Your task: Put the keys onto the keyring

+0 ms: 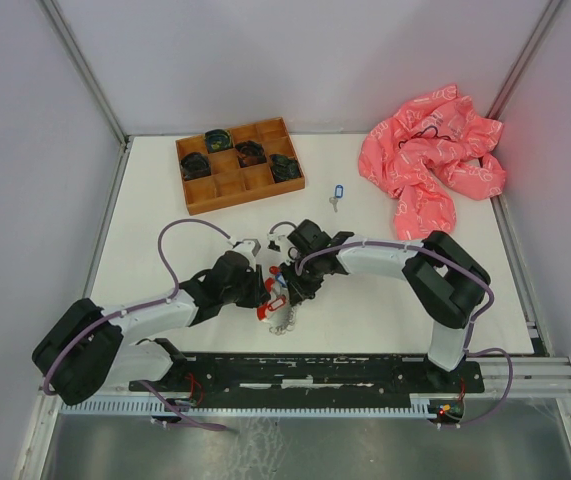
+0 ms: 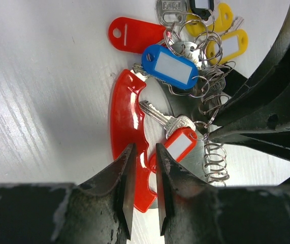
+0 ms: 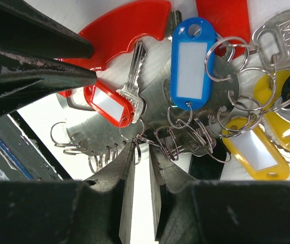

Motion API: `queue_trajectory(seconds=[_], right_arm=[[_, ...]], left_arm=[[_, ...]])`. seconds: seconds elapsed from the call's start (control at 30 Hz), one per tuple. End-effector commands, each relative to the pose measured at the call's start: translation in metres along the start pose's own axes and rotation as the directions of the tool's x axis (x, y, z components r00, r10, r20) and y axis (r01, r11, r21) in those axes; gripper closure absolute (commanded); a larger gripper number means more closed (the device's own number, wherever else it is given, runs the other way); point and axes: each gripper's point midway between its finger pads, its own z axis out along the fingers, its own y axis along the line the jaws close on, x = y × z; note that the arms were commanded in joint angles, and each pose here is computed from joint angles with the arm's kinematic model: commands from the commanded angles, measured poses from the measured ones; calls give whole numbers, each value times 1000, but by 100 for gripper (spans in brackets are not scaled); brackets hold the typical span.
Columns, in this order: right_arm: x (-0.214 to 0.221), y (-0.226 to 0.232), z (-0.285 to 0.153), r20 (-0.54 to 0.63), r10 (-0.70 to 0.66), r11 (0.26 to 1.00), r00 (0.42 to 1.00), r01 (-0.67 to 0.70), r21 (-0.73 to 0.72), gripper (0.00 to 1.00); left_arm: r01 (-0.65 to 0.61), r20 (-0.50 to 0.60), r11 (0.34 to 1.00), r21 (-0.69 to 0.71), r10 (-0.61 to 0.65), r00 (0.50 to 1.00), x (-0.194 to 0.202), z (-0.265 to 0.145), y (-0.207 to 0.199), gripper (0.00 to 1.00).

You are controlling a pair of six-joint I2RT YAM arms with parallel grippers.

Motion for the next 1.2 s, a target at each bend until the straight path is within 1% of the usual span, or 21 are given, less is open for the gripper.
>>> queue_trajectory(seconds=[0.0,0.1,0.2,0.37,0.5,0.63,0.73,0.83,0.93,1.1,1.17], right_arm=[[-3,5,-1,17,9,999,1000,-8,-37,76],[0,7,1,5,12,999,1000,-12,-50,78],[4,8,0,-3,11,998,1000,-11,-63,83],[-5,12,-13,35,-40,997,999,42,-60,99],[-20,13,-28,101,-122,992,987,125,-25,99],[-34,13,-43,165,-235,972,958,236,13,99],[-43,17,-49,228,-317,947,921,320,24,99],[-49,23,-53,293,-394,913,871,407,20,99],[-56,29,-56,357,-457,877,815,480,27,99],[-67,37,-67,447,-531,823,720,563,72,99],[-73,40,-76,488,-565,796,666,595,109,99]], left_arm=[[17,-44,999,-39,-18,999,14,2,9,71],[17,-45,999,-37,-19,999,14,2,9,71],[20,-45,999,-40,-21,999,15,2,10,71],[19,-48,999,-42,-21,999,15,3,10,71],[21,-38,999,-35,-22,999,12,4,8,71],[38,-4,999,1,-38,999,5,5,1,71],[44,32,998,39,-46,998,-2,5,-6,71],[32,77,998,63,-37,996,-14,5,-12,71],[4,152,997,77,-16,988,-28,5,-13,70],[-19,315,985,170,-36,948,-53,-4,-15,69],[-36,353,976,214,-43,935,-62,-9,-20,68]])
